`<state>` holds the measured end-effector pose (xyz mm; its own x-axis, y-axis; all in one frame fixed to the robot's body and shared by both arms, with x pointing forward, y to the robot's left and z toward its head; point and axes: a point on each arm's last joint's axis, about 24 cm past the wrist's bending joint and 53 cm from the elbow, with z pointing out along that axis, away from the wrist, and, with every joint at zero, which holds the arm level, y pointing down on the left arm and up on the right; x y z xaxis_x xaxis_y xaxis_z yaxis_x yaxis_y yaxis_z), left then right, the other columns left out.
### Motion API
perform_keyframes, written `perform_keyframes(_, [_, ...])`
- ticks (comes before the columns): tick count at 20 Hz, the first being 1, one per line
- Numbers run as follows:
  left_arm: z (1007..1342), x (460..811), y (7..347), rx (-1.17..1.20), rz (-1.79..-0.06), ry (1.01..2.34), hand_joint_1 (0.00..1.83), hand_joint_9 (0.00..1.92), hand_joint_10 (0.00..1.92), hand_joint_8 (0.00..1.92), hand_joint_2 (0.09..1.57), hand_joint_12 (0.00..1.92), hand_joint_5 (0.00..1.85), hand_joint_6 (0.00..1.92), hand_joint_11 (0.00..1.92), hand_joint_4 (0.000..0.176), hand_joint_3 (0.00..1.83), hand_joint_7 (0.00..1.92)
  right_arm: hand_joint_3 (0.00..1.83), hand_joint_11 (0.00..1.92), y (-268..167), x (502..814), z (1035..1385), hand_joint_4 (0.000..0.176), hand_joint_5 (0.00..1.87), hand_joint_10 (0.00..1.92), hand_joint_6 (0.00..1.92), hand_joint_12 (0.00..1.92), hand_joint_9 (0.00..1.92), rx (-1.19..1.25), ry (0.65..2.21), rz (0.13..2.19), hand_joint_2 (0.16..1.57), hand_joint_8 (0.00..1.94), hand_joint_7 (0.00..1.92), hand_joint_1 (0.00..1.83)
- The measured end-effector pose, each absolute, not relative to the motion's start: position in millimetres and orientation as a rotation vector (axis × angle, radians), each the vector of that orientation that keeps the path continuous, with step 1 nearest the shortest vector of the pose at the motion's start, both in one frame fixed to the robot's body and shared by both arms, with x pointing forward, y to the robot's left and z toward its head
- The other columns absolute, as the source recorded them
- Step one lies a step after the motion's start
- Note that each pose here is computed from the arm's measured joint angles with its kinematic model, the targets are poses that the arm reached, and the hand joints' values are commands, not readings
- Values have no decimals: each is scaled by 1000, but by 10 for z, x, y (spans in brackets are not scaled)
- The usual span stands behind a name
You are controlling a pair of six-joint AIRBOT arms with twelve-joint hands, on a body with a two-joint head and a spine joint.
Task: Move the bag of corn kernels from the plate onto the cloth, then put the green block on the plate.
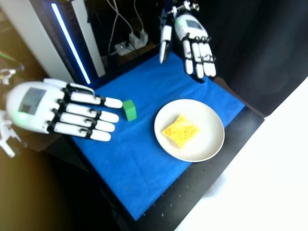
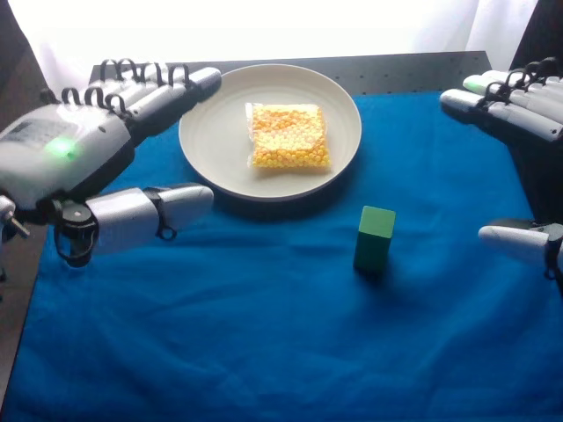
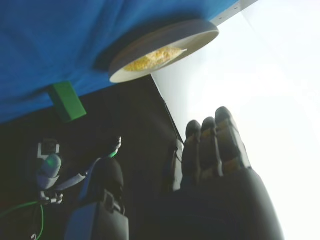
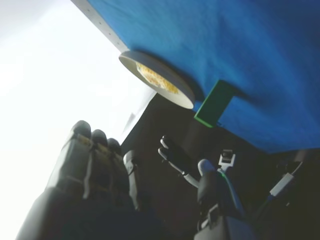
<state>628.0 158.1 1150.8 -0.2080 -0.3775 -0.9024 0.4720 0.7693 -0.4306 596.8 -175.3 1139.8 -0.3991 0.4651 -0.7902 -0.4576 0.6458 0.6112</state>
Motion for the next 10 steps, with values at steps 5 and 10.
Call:
perform_keyframes(5, [11591, 6561, 1429, 79, -789, 1594, 353, 0, 0, 0, 1341, 15, 0, 0, 26, 92, 0, 0, 9, 0, -1834, 6033, 11410, 29, 0, 0, 0, 0, 0, 25, 1708, 986, 1220, 0, 0, 521])
perform_keyframes(10, [11476, 6927, 944, 167, -800, 1672, 584, 0, 0, 0, 1267, 0, 0, 0, 0, 141, 0, 0, 9, 0, -1824, 6026, 11406, 12, 0, 0, 0, 0, 0, 22, 1710, 989, 1232, 0, 0, 438])
